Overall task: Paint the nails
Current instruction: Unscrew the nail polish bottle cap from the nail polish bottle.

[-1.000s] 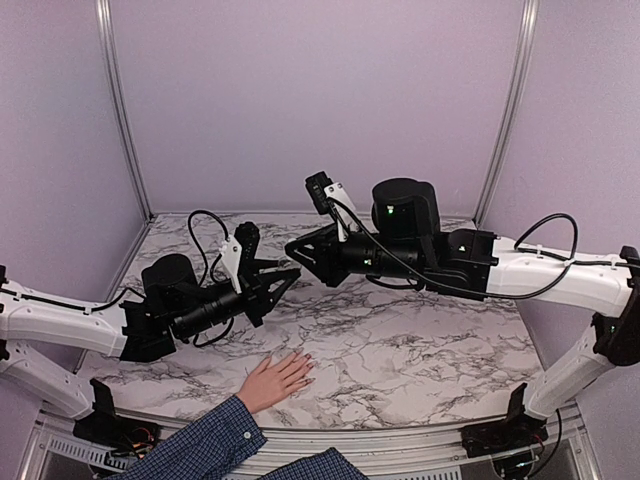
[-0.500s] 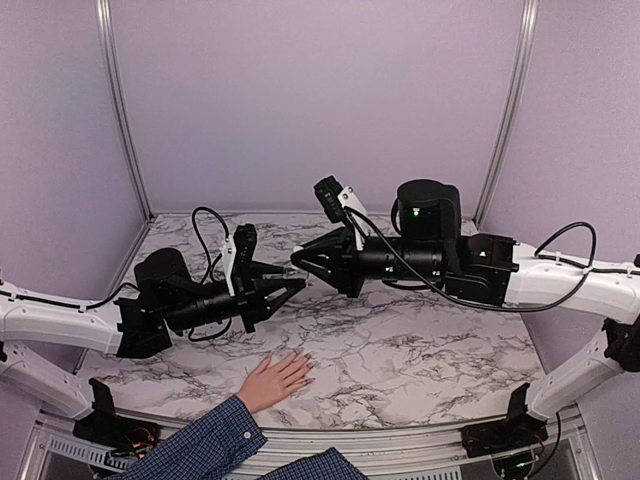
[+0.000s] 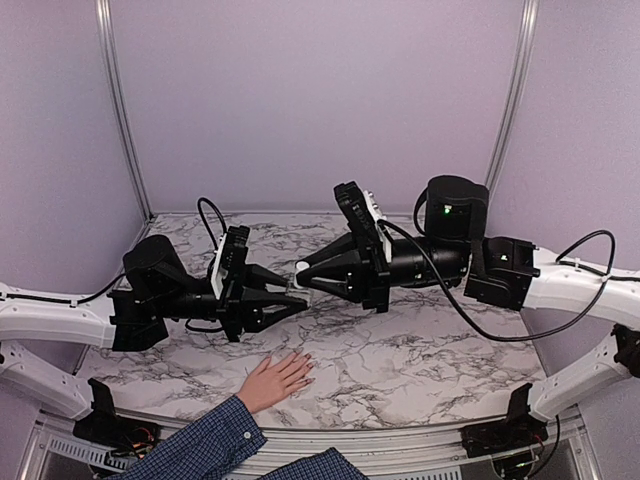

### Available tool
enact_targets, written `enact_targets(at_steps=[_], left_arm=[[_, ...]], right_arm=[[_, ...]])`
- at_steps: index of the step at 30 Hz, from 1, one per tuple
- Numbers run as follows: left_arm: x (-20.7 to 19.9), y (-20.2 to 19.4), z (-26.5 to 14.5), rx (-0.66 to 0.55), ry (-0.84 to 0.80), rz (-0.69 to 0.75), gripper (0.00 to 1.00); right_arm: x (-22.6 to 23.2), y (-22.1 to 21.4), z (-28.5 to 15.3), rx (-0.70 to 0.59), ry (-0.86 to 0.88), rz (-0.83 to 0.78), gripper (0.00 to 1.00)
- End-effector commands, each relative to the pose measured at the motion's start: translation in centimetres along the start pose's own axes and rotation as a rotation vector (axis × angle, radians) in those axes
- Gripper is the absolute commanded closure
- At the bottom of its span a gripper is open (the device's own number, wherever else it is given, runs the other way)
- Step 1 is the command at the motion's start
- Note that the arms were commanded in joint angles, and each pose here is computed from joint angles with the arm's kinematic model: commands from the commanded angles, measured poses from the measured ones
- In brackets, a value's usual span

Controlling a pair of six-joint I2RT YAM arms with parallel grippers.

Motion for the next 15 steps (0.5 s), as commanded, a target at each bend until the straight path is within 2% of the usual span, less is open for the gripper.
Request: enact_targets(at_steps=[1, 7, 15], left_arm=[[-2.9, 0.5, 0.4, 0.007, -0.151, 0.020, 1.00], [-2.1, -0.6, 0.5, 0.025, -0.114, 0.002, 1.00], [0.2, -1.3, 0.6, 0.021, 0.007, 0.003, 1.00]], right_arm=[[0.4, 2.2, 0.1, -0.090, 0.026, -0.091, 1.00], [0.6, 2.1, 0.1, -0.090, 0.040, -0.099, 0.98], [-0.5, 2.2, -0.4, -0.092, -0.032, -0.060, 0.48]])
Point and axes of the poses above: each gripper's point midway between its finger pads, its own z axis out along the fingers, its own x axis along the line the jaws close on, y = z × x, the point moved 1 cm from there along -z, back along the fingers, and after that the axes turned 4 degrees about -z, right-handed, at the moved point
